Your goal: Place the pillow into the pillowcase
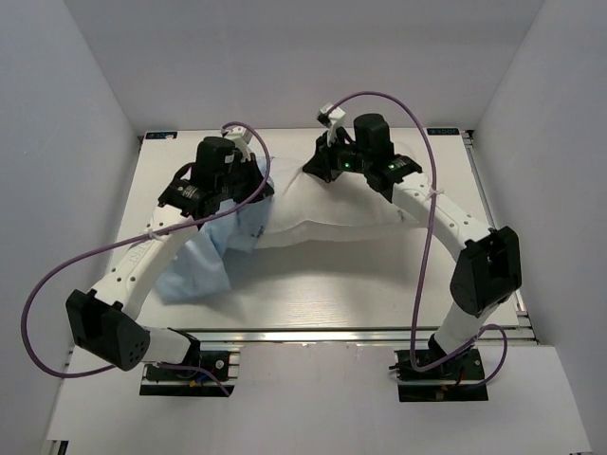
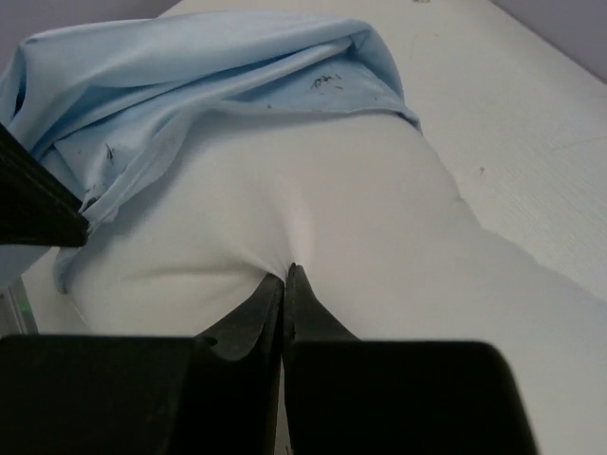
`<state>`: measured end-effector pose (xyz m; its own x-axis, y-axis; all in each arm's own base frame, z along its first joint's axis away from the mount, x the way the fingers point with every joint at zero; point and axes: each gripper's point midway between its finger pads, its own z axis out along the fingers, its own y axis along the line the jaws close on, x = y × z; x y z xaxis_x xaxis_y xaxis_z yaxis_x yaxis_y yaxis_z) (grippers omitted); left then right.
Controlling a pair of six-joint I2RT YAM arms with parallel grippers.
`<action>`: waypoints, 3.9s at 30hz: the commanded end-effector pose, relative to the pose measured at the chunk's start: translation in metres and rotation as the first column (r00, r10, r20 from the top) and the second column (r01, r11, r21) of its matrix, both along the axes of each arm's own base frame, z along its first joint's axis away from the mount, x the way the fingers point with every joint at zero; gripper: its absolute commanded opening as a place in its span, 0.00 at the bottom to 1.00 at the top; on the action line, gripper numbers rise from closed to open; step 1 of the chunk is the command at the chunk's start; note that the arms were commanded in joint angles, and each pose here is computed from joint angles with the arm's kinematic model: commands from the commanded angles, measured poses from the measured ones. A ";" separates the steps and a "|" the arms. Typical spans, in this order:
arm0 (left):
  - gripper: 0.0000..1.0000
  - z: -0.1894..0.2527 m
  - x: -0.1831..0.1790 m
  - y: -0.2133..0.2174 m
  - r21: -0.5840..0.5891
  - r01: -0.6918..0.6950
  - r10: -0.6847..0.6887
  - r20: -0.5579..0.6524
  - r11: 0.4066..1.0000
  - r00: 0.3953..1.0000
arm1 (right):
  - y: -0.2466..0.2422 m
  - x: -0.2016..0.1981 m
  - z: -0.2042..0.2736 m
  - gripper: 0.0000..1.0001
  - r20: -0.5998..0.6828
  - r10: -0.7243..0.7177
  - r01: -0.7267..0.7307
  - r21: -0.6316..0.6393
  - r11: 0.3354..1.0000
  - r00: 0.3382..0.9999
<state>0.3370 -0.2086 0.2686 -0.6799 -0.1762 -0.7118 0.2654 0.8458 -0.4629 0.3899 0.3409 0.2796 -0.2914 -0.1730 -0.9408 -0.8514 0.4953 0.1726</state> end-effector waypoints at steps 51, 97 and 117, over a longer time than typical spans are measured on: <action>0.60 -0.140 -0.117 0.069 -0.023 -0.437 0.422 -0.222 0.899 0.879 | 0.030 -0.083 -0.120 0.70 0.451 0.343 -0.073 -0.515 0.854 0.824; 0.35 -0.120 -0.010 0.104 0.567 -0.444 0.419 0.184 0.694 0.889 | 0.049 -0.061 -0.048 0.06 0.116 0.399 -0.344 -0.330 0.879 0.910; 0.00 0.006 -0.017 -0.032 0.022 0.010 -0.013 0.145 1.000 0.989 | 0.075 -0.052 -0.020 0.00 0.001 0.294 -0.292 -0.130 0.948 0.956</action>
